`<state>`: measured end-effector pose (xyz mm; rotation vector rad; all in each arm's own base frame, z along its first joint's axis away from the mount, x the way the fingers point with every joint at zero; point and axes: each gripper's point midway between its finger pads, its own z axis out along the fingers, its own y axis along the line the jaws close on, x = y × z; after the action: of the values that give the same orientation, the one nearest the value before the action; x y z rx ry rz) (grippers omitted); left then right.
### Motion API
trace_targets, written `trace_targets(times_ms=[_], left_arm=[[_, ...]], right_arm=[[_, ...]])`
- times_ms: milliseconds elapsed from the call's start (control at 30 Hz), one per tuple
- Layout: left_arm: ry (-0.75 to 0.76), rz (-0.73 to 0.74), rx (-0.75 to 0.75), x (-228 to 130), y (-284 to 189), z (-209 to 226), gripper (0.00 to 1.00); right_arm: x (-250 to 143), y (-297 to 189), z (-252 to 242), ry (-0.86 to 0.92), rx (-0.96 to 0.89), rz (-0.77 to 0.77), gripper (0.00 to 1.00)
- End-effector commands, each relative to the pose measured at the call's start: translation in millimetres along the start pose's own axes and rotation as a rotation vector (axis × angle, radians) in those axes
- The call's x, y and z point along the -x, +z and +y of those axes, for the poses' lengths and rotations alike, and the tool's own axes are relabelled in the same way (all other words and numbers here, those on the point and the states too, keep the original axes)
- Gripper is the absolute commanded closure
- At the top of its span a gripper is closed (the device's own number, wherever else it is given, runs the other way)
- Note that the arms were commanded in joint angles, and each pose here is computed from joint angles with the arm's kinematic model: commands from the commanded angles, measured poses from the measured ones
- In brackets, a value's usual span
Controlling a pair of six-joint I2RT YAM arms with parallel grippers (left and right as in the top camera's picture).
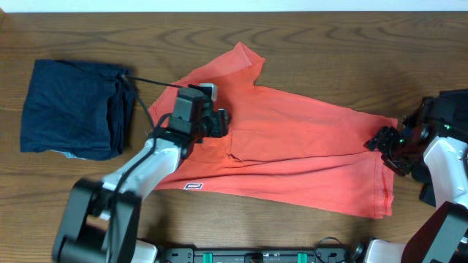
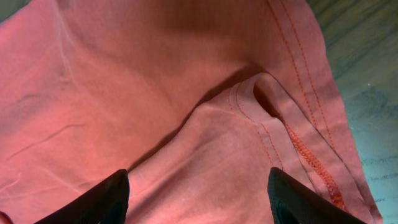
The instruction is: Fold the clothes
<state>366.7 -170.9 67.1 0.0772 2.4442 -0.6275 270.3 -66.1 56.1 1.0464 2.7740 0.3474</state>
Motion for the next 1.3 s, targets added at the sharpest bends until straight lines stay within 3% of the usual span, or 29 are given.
trace_targets(times_ms=[0, 67, 100, 367, 567, 767, 867, 933, 1000, 1133, 1267], left_arm=[[0.006, -0.062, 0.07, 20.6, -28.8, 8.3, 0.64], [-0.021, -0.024, 0.189, 9.1, -39.6, 31.9, 0.88], [-0.029, 0.002, 0.213, 2.3, -40.8, 37.4, 0.94], [-0.056, 0.217, 0.262, -57.6, -12.0, 55.5, 0.94], [-0.05, 0.259, 0.061, -70.4, 23.8, 24.0, 0.93], [0.001, 0.216, 0.071, -51.5, 13.4, 21.0, 0.83], [0.013, 0.196, 0.13, -36.0, -9.2, 26.1, 0.73], [0.03, 0.181, 0.13, -23.2, -28.0, 21.2, 0.6], [0.028, 0.144, 0.127, -6.8, -49.6, 14.2, 0.53], [0.111, -0.053, 0.088, 44.6, -94.8, -5.8, 0.31], [0.168, -0.253, 0.065, 93.4, -135.6, -20.6, 0.29]], right_arm=[[5.6, -6.3, 4.0, -0.018, 0.014, -0.026, 0.3], [5.9, -6.3, 4.0, -0.018, 0.014, -0.027, 0.3], [6.6, -6.3, 4.4, -0.019, 0.015, -0.03, 0.3], [13.6, -6.6, 8.3, -0.027, 0.031, -0.058, 0.3], [12.0, -6.6, 9.5, -0.027, 0.039, -0.051, 0.3], [15.5, -7.9, 22.4, -0.075, 0.107, -0.061, 0.31], [18.3, -9.5, 30.1, -0.099, 0.147, -0.071, 0.31], [25.5, -13.7, 37.1, -0.127, 0.174, -0.098, 0.31], [33.8, -25.0, 58.1, -0.222, 0.269, -0.131, 0.31], [55.9, -59.9, 93.7, -0.334, 0.4, -0.22, 0.31], [73.9, -90.0, 114.9, -0.43, 0.416, -0.308, 0.31]])
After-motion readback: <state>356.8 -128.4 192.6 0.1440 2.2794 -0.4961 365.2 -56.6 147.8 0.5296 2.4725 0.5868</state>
